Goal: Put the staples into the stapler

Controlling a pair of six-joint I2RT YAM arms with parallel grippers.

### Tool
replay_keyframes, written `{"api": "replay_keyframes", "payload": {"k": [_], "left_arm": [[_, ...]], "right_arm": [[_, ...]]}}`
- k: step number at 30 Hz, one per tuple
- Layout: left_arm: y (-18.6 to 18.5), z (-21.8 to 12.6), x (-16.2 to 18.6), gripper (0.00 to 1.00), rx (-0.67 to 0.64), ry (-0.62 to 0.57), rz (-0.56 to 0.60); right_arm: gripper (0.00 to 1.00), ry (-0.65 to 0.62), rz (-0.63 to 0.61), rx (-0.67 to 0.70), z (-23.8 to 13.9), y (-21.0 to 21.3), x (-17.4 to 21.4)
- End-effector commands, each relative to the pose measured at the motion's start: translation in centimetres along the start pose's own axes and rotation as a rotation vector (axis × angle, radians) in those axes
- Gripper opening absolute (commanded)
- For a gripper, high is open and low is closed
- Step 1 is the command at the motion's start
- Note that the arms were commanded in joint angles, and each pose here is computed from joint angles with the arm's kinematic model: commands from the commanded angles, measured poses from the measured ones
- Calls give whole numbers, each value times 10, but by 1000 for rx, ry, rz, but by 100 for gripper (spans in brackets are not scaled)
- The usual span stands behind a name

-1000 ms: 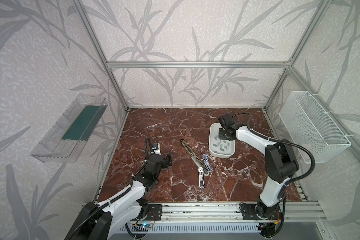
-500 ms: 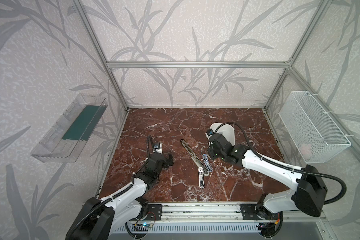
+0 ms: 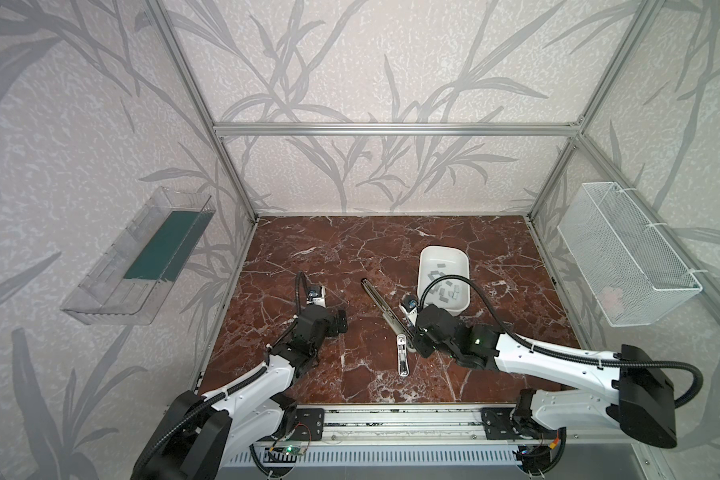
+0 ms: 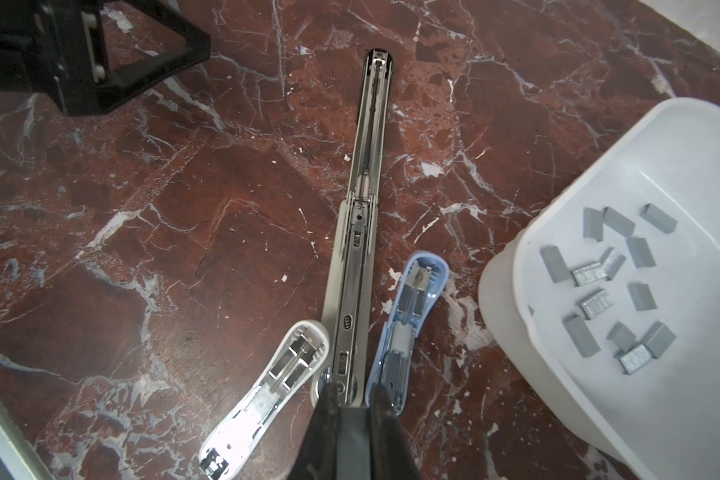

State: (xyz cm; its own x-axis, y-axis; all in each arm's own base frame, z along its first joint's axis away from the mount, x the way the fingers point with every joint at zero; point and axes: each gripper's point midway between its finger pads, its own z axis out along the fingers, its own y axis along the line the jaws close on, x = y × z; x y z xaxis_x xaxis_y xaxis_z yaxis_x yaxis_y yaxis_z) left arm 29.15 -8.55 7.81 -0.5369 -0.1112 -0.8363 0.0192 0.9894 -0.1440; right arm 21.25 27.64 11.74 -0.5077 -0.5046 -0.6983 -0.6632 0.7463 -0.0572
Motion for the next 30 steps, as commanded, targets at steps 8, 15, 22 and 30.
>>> {"api": "replay_keyframes", "payload": {"k": [8, 15, 22, 30], "left_arm": [[-1, 0, -16, 99, -6, -33, -16], [-2, -1, -14, 99, -1, -32, -17], [-2, -1, -15, 99, 4, -34, -20], [-2, -1, -15, 99, 1, -35, -20]], "right_arm": [[0, 51, 119, -13, 19, 9, 25], [0, 64, 120, 23, 26, 7, 32], [0, 32, 100, 50, 45, 9, 19], [0, -38, 98, 58, 44, 7, 6]]}}
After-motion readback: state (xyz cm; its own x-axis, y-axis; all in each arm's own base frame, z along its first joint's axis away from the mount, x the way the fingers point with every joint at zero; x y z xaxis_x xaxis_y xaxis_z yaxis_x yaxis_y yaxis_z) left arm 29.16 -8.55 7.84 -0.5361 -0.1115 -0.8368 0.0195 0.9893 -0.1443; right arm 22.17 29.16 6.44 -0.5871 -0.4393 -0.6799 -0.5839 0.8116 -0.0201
